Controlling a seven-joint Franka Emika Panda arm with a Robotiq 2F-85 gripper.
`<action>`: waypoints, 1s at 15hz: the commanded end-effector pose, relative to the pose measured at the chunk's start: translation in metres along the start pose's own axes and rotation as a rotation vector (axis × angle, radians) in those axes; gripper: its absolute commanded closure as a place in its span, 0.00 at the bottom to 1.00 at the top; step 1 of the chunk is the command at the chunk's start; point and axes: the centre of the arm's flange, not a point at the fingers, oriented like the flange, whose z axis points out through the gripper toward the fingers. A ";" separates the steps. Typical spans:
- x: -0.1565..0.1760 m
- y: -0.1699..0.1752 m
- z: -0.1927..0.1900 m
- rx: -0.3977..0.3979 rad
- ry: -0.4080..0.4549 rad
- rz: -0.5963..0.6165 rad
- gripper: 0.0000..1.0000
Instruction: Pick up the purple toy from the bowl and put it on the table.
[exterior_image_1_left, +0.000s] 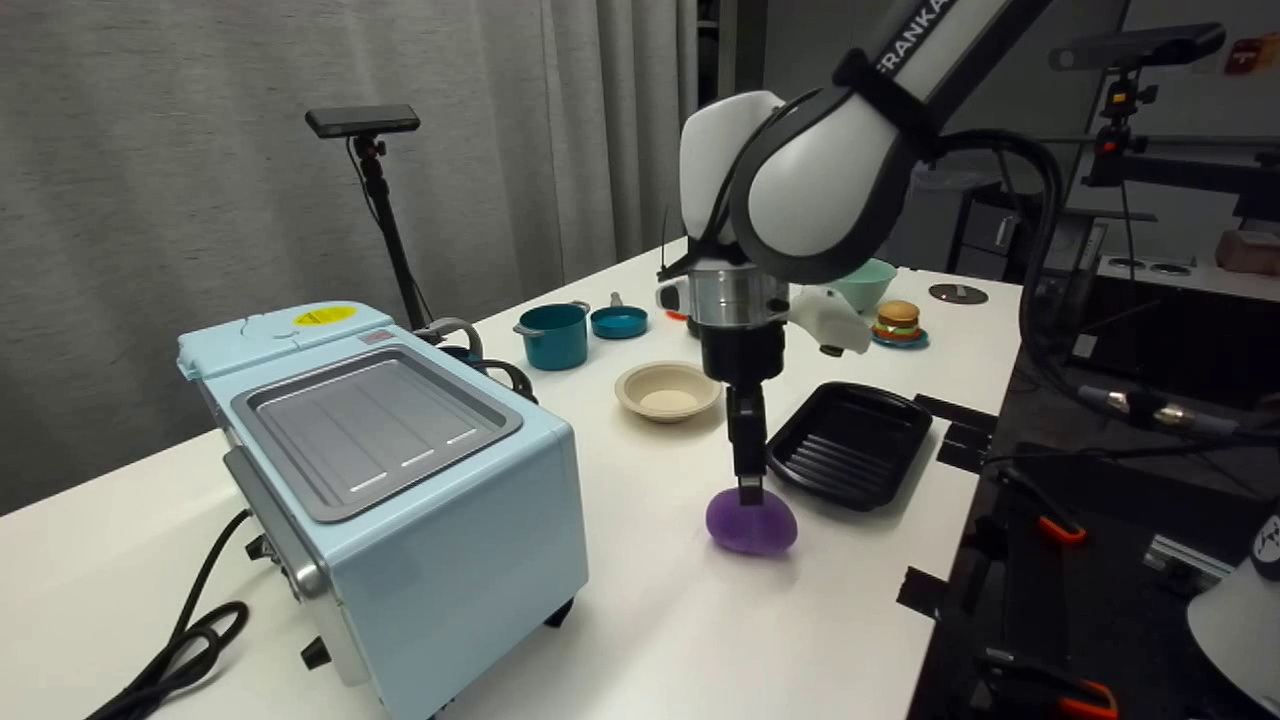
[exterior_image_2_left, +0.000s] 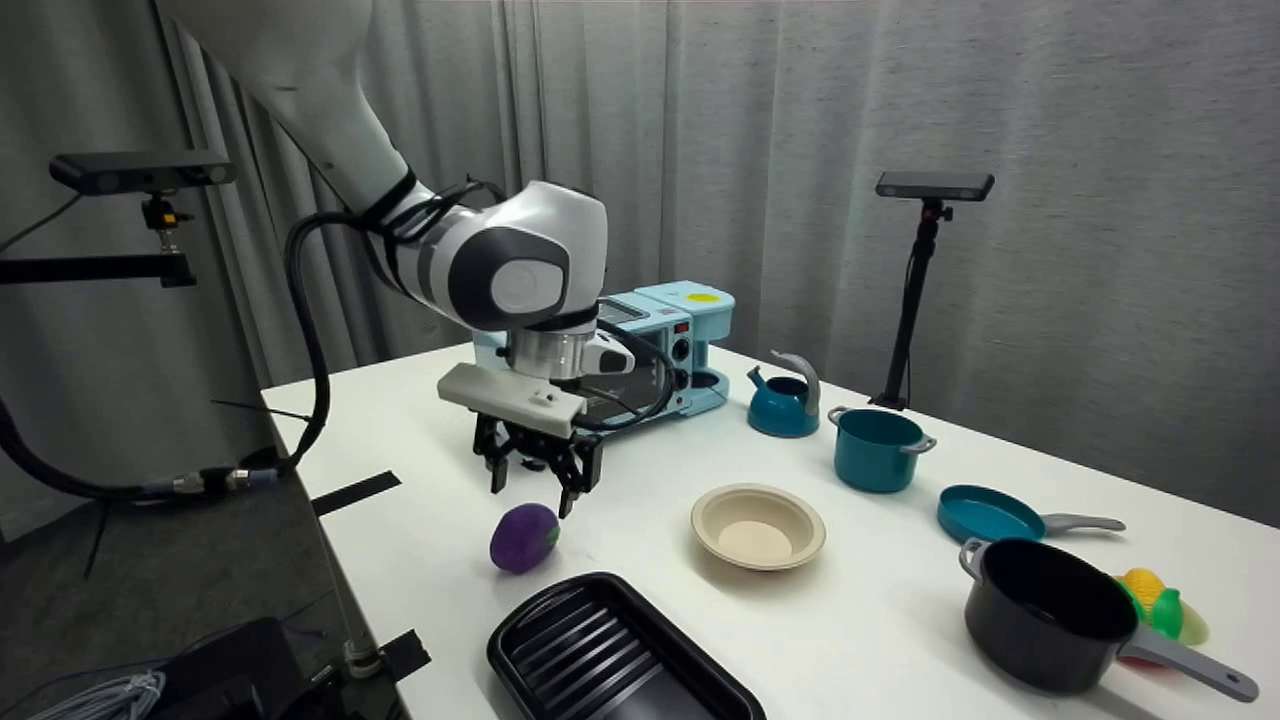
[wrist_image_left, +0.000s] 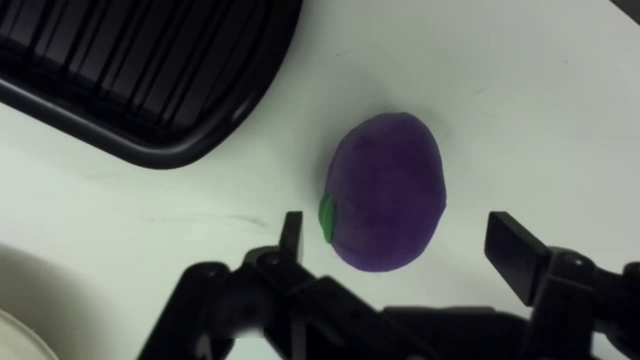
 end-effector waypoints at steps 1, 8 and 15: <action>-0.013 0.005 -0.047 0.037 0.020 -0.021 0.00; -0.014 0.009 -0.067 0.007 0.037 0.000 0.00; -0.014 0.009 -0.067 0.008 0.037 -0.001 0.00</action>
